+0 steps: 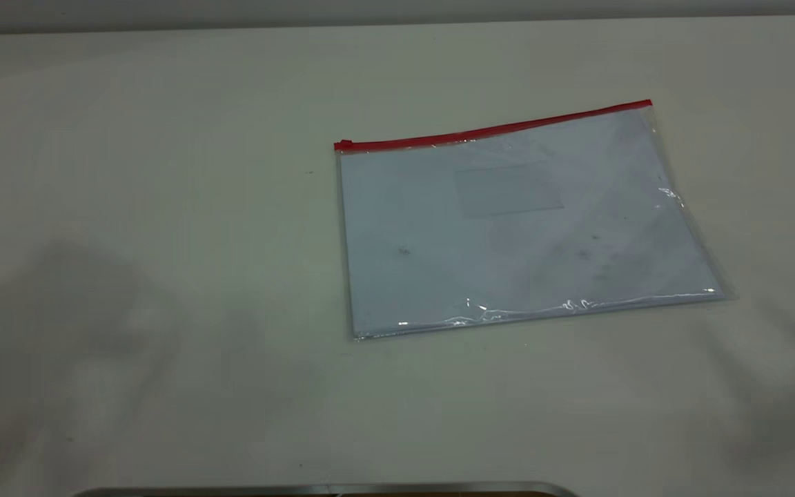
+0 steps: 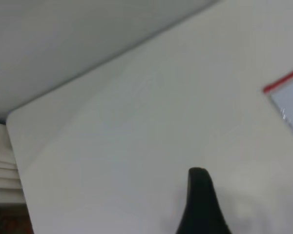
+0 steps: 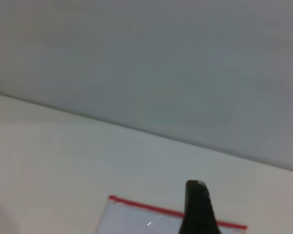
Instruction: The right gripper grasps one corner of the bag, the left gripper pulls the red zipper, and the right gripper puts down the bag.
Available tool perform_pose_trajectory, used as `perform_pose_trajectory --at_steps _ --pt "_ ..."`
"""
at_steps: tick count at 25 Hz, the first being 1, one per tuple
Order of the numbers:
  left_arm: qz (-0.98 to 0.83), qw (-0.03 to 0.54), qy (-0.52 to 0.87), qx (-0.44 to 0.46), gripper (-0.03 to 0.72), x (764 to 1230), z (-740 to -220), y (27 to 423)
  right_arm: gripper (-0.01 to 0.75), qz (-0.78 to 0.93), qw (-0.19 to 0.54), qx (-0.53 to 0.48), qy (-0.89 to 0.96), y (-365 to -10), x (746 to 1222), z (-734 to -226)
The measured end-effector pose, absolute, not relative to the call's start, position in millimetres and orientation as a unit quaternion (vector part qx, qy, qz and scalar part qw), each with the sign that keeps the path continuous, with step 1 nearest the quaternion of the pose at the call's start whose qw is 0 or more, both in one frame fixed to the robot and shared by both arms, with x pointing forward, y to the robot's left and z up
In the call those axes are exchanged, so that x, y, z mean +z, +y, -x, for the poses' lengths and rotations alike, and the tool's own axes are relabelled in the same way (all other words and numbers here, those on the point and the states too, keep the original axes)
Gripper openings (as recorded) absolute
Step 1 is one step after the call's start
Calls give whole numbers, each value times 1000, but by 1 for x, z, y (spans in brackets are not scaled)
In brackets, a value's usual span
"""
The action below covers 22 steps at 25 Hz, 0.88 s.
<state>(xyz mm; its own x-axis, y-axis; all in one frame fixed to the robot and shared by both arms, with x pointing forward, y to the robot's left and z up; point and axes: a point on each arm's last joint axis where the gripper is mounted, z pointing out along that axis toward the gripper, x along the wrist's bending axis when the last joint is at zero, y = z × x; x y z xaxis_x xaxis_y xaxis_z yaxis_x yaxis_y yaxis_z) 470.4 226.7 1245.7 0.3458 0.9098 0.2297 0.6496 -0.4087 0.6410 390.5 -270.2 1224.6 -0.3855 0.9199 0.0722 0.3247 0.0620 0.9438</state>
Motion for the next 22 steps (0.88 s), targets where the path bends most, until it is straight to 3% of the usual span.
perform_pose_trajectory --at_steps 5,10,17,22 --pt "-744 282 526 301 584 1267 -429 243 573 -461 248 492 695 -260 1216 -341" --pt "-729 321 532 287 584 1261 -373 261 573 -463 200 470 724 -253 1188 -301" --pt "-722 341 528 289 584 1211 -291 292 573 -430 244 488 719 -248 1162 -241" --pt "-731 333 529 273 584 1161 -264 301 573 -413 282 492 712 -247 1135 -212"
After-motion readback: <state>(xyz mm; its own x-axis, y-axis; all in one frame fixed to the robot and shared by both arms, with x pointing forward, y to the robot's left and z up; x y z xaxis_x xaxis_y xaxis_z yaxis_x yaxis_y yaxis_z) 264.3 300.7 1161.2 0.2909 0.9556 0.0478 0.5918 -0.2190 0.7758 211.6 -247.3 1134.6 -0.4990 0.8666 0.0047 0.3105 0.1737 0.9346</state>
